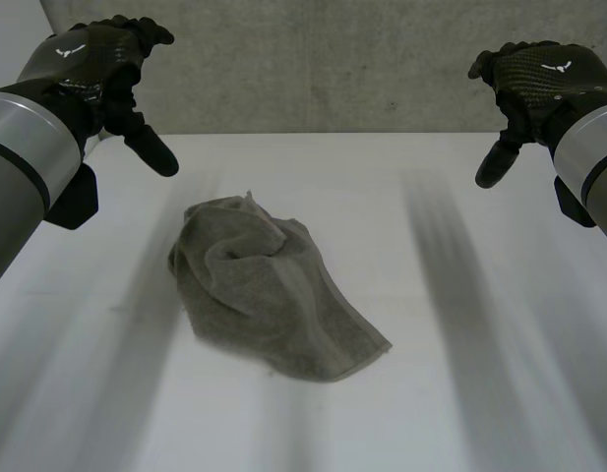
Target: Fold the towel.
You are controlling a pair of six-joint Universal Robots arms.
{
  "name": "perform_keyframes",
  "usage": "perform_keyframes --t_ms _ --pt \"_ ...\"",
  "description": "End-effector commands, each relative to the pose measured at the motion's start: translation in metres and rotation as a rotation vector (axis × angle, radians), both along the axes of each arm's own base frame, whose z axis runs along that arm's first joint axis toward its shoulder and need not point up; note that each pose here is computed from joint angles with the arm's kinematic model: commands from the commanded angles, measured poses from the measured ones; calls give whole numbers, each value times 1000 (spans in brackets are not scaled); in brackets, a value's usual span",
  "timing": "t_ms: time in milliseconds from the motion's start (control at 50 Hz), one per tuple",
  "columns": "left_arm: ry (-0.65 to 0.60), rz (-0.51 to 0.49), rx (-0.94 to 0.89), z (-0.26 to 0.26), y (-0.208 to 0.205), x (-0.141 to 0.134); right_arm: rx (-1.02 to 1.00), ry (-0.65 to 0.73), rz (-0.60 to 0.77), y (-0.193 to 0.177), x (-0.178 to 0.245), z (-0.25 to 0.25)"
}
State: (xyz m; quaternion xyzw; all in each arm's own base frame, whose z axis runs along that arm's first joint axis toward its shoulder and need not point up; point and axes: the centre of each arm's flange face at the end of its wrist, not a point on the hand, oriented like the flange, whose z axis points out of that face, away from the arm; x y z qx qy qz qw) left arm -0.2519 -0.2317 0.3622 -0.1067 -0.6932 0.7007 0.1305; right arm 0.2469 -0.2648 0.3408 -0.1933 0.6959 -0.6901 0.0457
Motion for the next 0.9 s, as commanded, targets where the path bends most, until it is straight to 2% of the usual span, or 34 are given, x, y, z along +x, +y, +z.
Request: perform_keyframes --t_ms 20,120,160,280,320,440,620,800,900 --pt "-8 4 16 -6 -7 -1 11 -5 26 1 3 -3" --pt "-61 40 63 -35 -38 -2 69 11 160 11 23 -23" --pt "-136 77 75 -55 -62 4 106 18 260 11 43 -45" --pt "-230 94 67 -84 -98 13 129 26 332 5 70 -80" --pt "-254 85 75 -105 -117 19 148 35 377 5 90 -105" --pt "-253 14 103 -140 -139 20 203 51 439 4 122 -150" --pt "-253 -36 124 -169 -150 20 319 -23 539 13 170 -197" --pt "-249 -7 118 -173 -158 31 402 14 541 13 182 -223" --pt "-250 -8 121 -173 -158 31 418 49 478 11 178 -218"
